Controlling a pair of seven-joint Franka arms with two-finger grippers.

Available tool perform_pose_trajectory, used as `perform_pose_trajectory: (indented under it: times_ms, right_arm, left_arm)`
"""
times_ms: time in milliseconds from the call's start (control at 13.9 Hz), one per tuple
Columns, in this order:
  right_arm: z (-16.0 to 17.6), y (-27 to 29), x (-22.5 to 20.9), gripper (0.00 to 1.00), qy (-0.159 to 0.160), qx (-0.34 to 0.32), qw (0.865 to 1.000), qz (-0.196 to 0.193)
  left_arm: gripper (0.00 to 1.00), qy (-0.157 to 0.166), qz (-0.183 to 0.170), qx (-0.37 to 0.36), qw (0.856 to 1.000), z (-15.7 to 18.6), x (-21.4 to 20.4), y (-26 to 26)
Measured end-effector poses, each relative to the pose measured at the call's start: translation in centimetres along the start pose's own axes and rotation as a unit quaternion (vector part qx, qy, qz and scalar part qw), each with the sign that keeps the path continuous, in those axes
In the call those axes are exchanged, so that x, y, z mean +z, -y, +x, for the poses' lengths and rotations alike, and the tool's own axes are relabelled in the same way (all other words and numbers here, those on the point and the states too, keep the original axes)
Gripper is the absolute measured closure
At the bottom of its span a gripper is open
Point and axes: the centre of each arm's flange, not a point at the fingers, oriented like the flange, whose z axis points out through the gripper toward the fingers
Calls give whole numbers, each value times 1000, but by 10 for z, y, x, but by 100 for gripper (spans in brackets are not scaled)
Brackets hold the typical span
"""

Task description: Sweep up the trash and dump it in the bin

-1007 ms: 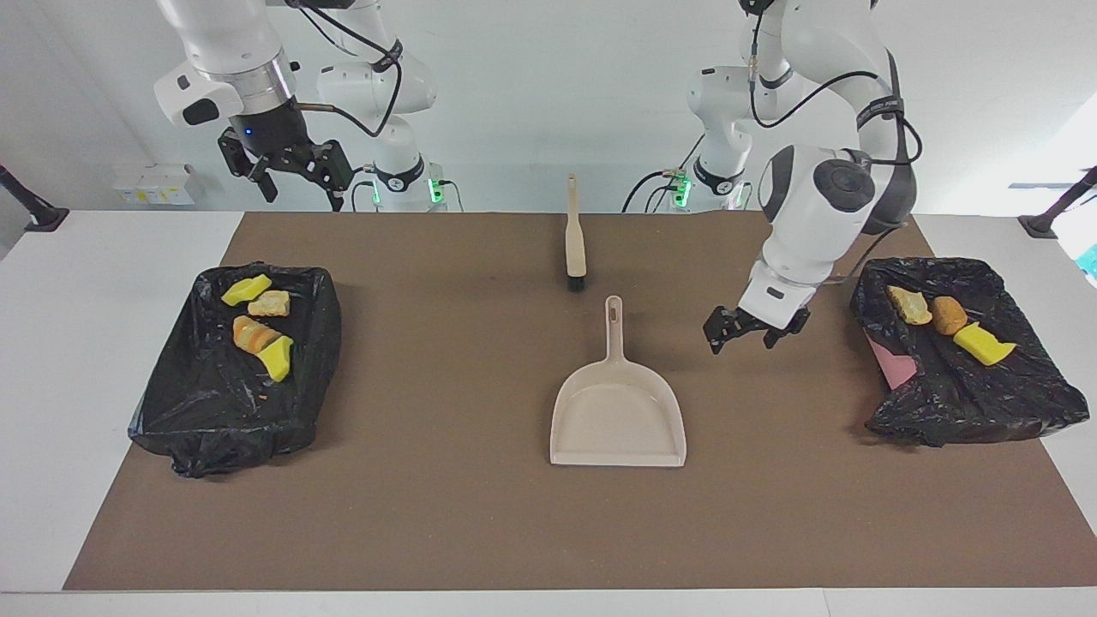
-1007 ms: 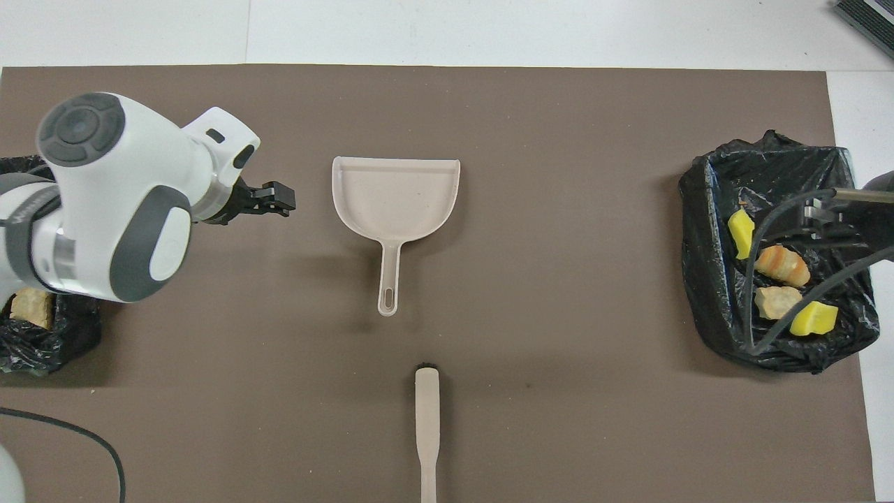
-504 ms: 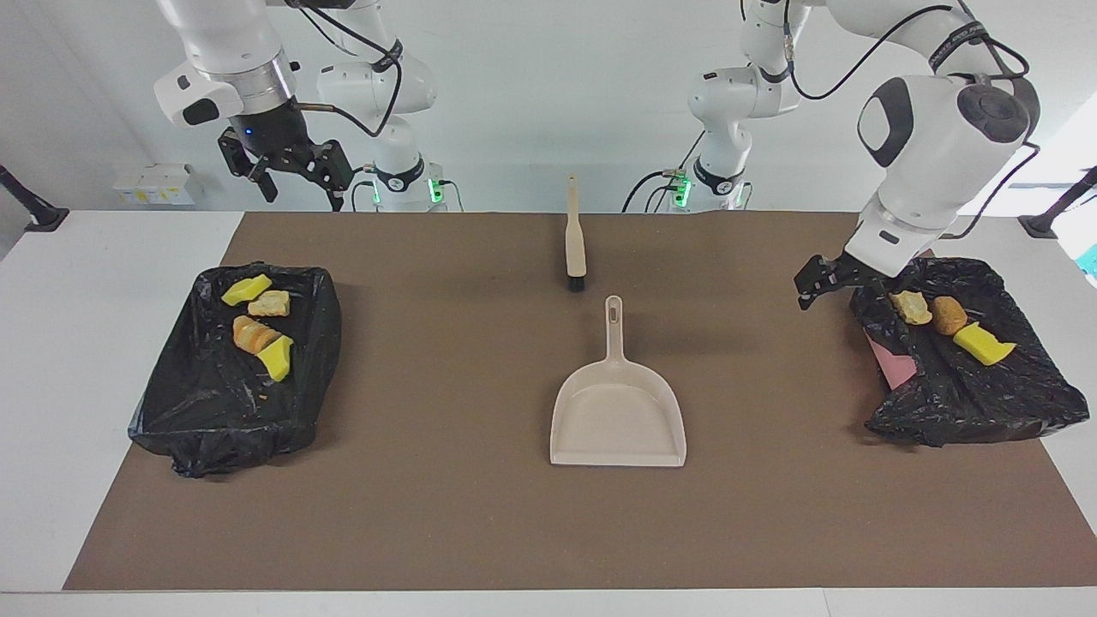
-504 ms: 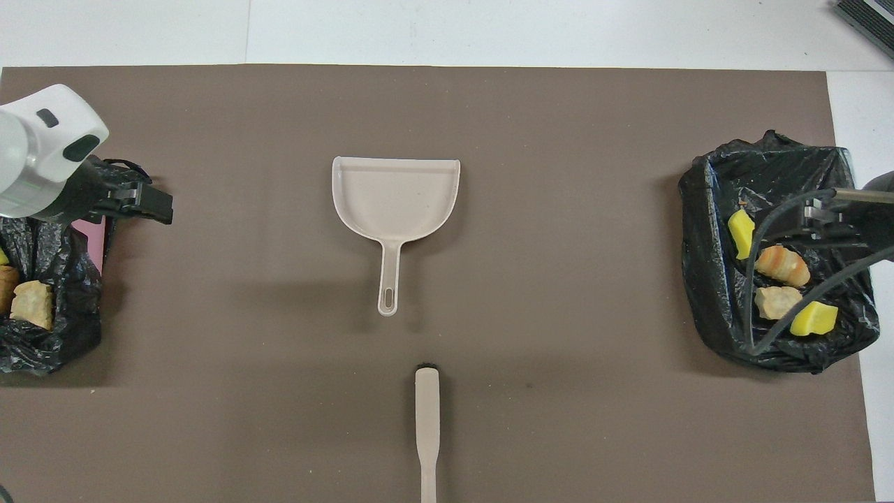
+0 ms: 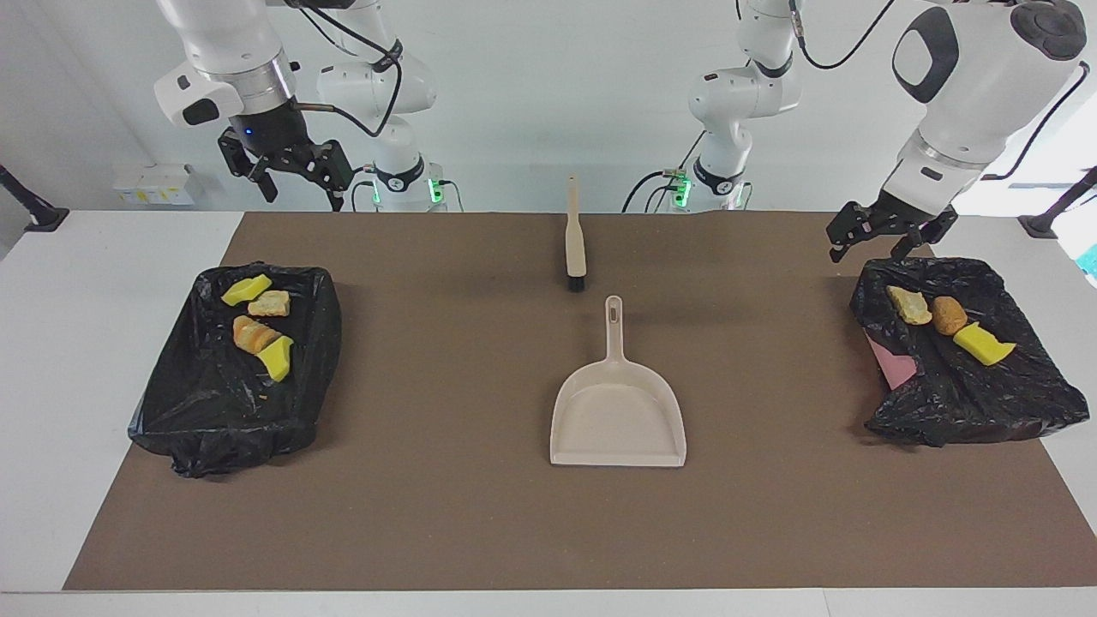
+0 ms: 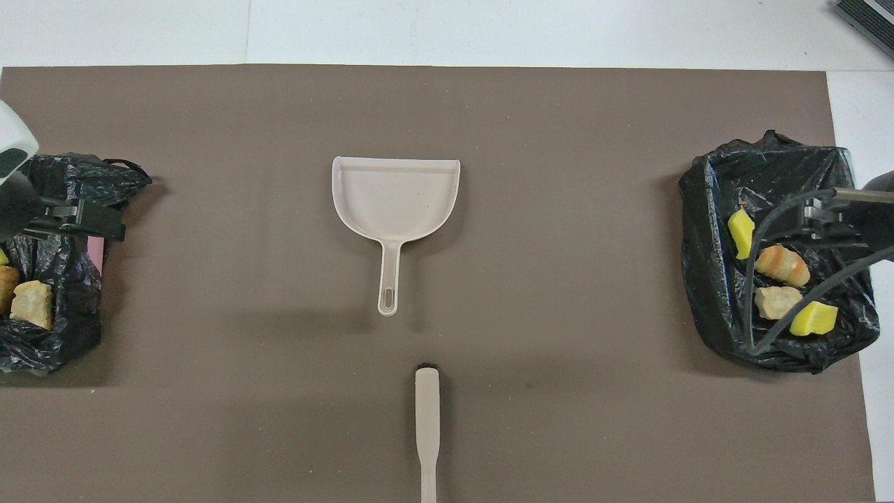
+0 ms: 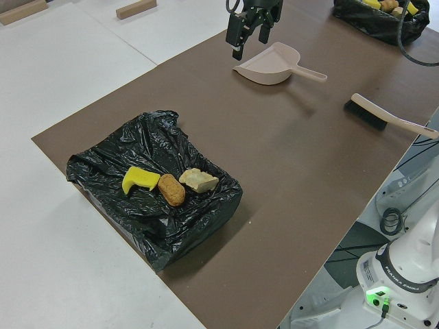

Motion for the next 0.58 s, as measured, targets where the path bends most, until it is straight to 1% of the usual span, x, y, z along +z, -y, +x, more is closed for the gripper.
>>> perform_pose_trajectory:
  times_ms: [144,216,576]
  right_arm:
    - [0,0,0,0,0,0,1000,0]
    - [0,0,0,0,0,0,1000,0]
    - [0,0,0,0,0,0,1000,0]
  left_arm:
    - [0,18,0,3,1000,-6,-3,0]
    - [0,20,0,4,1000,-8,-6,-1]
    - [0,15,1,4,1000,-11,-13,-1]
